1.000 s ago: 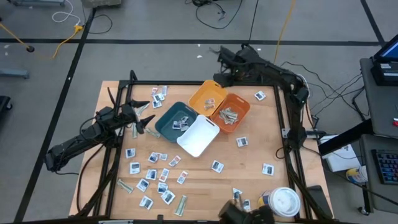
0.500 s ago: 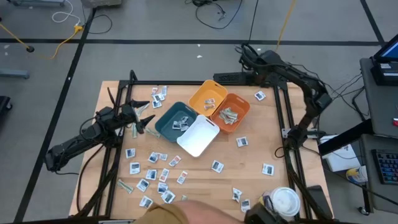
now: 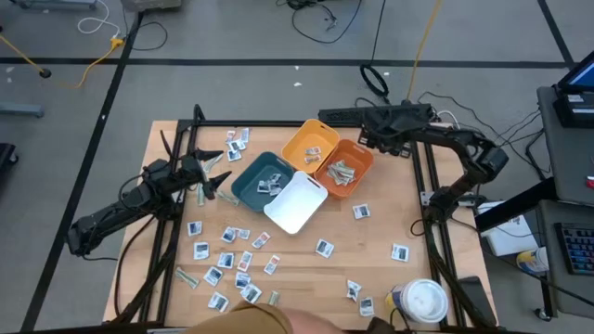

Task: Pick & Place First Aid Supplies
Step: Put the black towelette pack into the white bin

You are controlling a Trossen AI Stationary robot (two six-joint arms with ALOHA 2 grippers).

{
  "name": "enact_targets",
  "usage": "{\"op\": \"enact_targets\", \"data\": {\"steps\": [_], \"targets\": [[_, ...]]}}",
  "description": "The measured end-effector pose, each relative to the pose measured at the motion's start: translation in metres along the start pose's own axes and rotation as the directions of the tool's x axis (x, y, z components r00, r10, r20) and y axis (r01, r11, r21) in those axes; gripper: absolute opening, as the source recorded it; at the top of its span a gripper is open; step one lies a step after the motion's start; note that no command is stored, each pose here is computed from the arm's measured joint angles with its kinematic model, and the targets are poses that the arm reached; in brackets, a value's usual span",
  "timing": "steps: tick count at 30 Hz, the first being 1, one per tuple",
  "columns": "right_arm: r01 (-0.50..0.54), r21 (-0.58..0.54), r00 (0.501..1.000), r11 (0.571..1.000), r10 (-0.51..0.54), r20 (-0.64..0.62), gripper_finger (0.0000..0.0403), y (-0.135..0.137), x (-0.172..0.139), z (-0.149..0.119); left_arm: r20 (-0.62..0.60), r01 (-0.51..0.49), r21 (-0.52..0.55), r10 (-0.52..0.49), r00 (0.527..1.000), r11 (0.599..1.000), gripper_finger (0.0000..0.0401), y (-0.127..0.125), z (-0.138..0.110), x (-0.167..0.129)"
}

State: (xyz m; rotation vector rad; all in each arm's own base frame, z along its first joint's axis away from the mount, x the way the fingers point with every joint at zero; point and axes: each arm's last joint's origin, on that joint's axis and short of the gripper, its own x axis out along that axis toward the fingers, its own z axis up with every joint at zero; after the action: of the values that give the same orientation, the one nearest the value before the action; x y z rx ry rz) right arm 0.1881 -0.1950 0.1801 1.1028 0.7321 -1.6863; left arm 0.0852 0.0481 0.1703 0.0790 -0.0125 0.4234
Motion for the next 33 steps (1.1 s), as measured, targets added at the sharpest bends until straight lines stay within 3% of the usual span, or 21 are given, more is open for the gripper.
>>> {"op": "enact_targets", "data": {"steps": [6,12,17,24,29,33], "targets": [[0.025,0.034,0.989,0.999,-0.03,0.142,0.0217,-0.009,0.018,-0.003,0.0,0.0,0.0,0.0,1.0,1.0,0.0367,0.0,0.0,0.0],[0.056,0.066,0.989,0.996,-0.064,0.13,0.0217,-0.015,0.035,0.0,0.0,0.001,0.0,-0.001,1.0,1.0,0.0367,0.0,0.0,0.0],[0.02,0.095,0.992,0.995,-0.032,0.123,0.0217,-0.009,0.047,0.003,0.0,0.0,0.0,0.0,1.0,1.0,0.0367,0.0,0.0,0.0],[0.032,0.196,0.996,0.98,-0.047,0.071,0.0215,-0.009,0.058,0.001,0.0,0.001,0.0,-0.001,1.0,1.0,0.0367,0.0,0.0,0.0],[0.053,0.22,0.996,0.974,-0.067,0.057,0.0185,-0.011,0.058,0.0,0.0,0.001,0.0,-0.001,1.0,1.0,0.0367,0.0,0.0,0.0],[0.053,0.191,0.996,0.98,-0.065,0.055,0.0128,-0.011,0.058,0.0,0.0,0.0,0.0,0.0,1.0,1.0,0.0367,0.0,0.0,0.0]]}}
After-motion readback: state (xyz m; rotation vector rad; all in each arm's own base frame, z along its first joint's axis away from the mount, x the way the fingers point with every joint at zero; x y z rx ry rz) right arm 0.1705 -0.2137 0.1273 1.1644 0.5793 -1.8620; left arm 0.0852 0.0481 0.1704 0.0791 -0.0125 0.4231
